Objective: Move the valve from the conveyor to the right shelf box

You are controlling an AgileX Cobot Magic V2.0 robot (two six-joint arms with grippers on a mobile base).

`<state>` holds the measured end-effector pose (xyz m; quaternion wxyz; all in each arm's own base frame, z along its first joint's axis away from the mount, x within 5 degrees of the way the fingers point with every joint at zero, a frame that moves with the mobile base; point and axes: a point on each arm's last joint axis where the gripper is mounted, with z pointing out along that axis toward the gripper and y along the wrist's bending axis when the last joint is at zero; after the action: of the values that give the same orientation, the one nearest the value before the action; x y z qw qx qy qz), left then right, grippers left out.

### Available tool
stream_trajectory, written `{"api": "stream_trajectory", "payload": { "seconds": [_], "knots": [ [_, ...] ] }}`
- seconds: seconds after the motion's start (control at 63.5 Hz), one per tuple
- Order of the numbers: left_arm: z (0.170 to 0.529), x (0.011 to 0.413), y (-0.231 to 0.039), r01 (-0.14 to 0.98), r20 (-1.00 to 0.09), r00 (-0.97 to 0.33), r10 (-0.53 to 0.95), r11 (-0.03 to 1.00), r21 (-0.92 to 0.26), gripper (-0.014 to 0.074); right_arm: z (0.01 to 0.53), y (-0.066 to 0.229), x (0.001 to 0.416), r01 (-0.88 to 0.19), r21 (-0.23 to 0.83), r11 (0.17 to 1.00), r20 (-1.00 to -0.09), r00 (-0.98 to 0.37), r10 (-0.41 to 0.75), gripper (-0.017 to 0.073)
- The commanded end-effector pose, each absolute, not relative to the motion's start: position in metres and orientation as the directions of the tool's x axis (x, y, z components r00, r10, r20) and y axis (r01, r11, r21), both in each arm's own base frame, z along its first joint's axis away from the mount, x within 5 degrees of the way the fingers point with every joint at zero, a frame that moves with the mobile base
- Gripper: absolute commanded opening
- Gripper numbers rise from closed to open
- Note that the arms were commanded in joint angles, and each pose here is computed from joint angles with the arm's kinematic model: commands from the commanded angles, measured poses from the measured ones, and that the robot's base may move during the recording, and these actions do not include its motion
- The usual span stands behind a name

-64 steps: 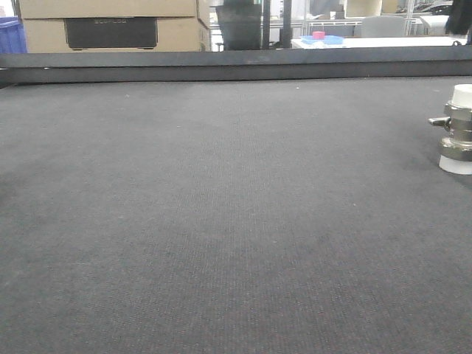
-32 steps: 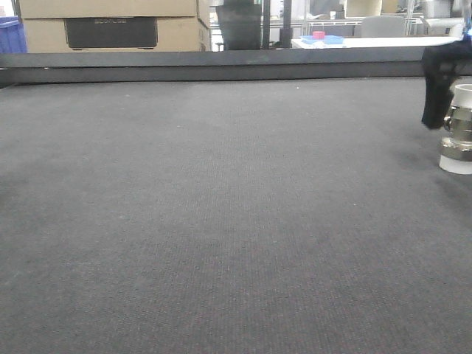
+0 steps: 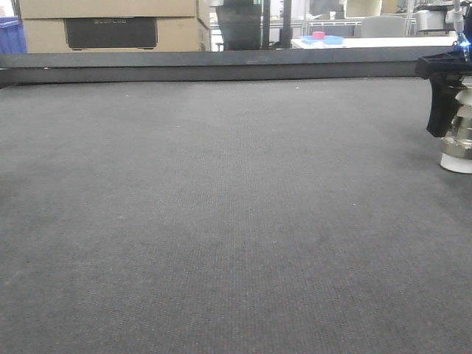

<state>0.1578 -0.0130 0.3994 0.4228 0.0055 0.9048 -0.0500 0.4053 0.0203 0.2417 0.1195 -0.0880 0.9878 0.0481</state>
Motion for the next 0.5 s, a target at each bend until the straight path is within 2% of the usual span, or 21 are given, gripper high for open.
{"api": "stream_trajectory", "payload": {
  "seconds": [0.0, 0.22, 0.488],
  "knots": [
    [0.401, 0.163, -0.014, 0.054, -0.728, -0.685, -0.026, 0.995, -0.086, 0.0582, 0.258, 0.018, 0.402, -0.199, 0.046, 0.979, -0.290, -0.940, -0.178, -0.0153],
    [0.400, 0.197, -0.004, -0.002, -0.604, -0.797, -0.020, 1.000, -0.029, 0.0582, 0.302, 0.018, 0.372, -0.198, 0.037, 0.980, -0.411, -0.897, -0.165, -0.0153],
    [0.386, 0.258, 0.034, -0.001, -0.487, -0.873, -0.013, 1.000, -0.024, 0.0582, 0.317, 0.022, 0.306, -0.171, 0.097, 0.980, -0.535, -0.840, -0.093, -0.0153]
  ]
}}
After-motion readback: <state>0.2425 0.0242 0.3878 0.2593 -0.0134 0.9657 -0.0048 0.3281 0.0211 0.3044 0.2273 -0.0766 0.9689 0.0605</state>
